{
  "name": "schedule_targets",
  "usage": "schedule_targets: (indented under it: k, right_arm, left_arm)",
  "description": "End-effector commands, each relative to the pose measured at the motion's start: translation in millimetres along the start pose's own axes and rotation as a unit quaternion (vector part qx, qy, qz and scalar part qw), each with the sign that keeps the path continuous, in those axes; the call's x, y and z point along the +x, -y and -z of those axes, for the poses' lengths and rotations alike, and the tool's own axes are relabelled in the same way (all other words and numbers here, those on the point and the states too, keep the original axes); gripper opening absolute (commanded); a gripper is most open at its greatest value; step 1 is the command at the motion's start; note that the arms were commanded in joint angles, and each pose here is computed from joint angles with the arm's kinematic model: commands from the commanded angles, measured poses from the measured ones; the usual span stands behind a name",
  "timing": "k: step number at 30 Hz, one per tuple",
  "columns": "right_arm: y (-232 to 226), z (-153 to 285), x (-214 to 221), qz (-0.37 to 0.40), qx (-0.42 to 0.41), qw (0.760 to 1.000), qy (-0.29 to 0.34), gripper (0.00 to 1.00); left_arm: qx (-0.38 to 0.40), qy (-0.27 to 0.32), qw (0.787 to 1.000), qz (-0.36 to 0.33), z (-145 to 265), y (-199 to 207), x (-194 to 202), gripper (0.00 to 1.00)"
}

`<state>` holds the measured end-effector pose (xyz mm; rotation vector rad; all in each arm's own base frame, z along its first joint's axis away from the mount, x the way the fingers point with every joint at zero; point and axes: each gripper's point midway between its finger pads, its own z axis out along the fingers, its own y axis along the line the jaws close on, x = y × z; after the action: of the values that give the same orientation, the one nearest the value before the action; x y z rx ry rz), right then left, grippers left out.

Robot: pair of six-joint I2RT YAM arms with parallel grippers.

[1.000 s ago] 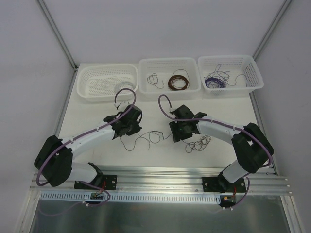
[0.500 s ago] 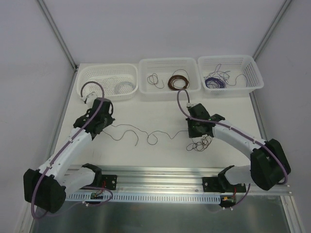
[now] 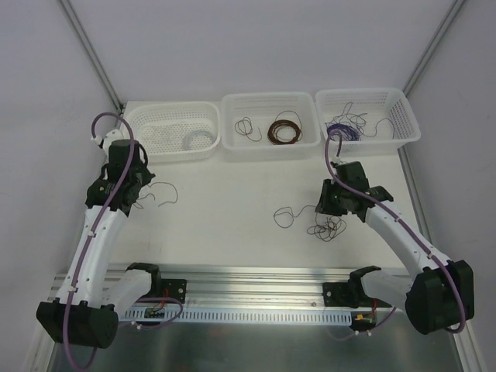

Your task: Untangle the cables

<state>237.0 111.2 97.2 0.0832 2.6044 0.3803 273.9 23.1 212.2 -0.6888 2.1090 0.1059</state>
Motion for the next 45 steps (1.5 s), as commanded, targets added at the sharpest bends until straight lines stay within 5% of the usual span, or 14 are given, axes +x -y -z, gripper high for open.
schedule_targets:
  k: [1, 6, 10, 15, 19, 31, 39, 42, 45]
  right_arm:
    - [-20.1, 7.4, -0.2, 0.007, -0.039, 0.999, -0.007, 0.26]
    - [-34.0, 17.0, 6.1, 0.046, -0.051, 0.998, -0.002, 0.64]
    - [-37.5, 30.0, 7.2, 0.065, -0.049, 0.997, 0.016, 0.82]
    - [-39.0, 45.3, 5.2, 0.068, -0.055, 0.995, 0.046, 0.94]
    - [-36.1, 60.1, 3.4, 0.058, -0.057, 0.994, 0.076, 0.99]
    - [-25.5, 83.7, 12.7, 0.059, -0.062, 0.990, 0.110, 0.97]
    - [-16.7, 84.1, 17.0, 0.058, -0.043, 0.992, 0.106, 0.97]
    - [-11.8, 81.5, 20.9, 0.057, -0.034, 0.993, 0.102, 0.97]
    - [-6.6, 79.8, 21.6, 0.061, -0.020, 0.993, 0.099, 0.97]
  left_arm:
    - [0.070, 0.012, 0.997, -0.016, 18.4, 28.2, -27.7, 0.00]
    - [0.183, 0.030, 0.982, -0.042, 52.2, 77.7, -71.2, 0.00]
    - [0.263, 0.056, 0.961, -0.060, 87.4, 119.0, -103.7, 0.00]
    - [0.351, 0.090, 0.926, -0.106, 125.9, 180.9, -141.1, 0.00]
    - [0.429, 0.117, 0.886, -0.132, 160.7, 238.2, -165.6, 0.00]
    - [0.531, 0.156, 0.817, -0.163, 121.6, 378.9, -185.3, 0.00]
    - [0.528, 0.116, 0.826, -0.160, 15.6, 436.7, -129.1, 0.00]
    - [0.528, 0.066, 0.831, -0.160, -28.3, 450.9, -87.0, 0.07]
    - [0.512, 0.036, 0.842, -0.167, -64.4, 454.2, -56.0, 0.41]
